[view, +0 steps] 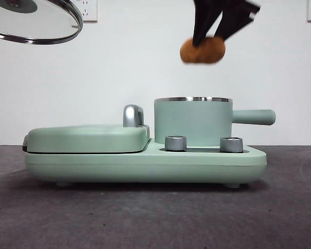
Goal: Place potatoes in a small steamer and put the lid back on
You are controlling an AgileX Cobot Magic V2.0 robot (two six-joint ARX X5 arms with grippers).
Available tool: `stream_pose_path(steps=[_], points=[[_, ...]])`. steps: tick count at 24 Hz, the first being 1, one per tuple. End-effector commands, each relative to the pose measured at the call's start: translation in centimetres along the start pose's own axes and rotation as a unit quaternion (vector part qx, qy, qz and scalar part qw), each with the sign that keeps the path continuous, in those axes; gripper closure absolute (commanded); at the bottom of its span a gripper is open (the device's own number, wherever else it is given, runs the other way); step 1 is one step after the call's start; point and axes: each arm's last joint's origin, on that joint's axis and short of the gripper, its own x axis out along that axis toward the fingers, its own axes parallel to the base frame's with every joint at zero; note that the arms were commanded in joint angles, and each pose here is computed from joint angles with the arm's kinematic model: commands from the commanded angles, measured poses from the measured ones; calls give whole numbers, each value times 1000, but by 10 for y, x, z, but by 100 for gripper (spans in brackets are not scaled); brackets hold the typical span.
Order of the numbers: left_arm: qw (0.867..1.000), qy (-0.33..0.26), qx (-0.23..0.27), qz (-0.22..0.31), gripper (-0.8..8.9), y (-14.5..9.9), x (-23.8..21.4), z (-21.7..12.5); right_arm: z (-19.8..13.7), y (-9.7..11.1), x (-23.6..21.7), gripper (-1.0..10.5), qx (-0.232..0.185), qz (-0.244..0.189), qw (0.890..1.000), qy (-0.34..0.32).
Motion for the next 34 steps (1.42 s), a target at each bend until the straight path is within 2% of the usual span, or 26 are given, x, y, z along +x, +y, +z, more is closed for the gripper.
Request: stream_pose_path(steps=[1, 16, 25, 29, 34], points=[[1000, -24, 2, -1, 800, -1, -3, 7, 4, -5, 21, 742, -8, 0, 1000, 6], [1000, -24, 3, -1, 800, -1, -3, 7, -10, -22, 97, 742, -3, 2, 998, 59], [1000, -24, 3, -1, 800, -1, -3, 7, -14, -23, 110, 738, -1, 5, 998, 70], [1000, -24, 3, -1, 800, -1, -3, 7, -14, -22, 110, 671, 2, 25, 997, 66], [1000, -24, 3, -1, 800, -1, -3, 7, -12, -22, 108, 666, 2, 27, 998, 62]])
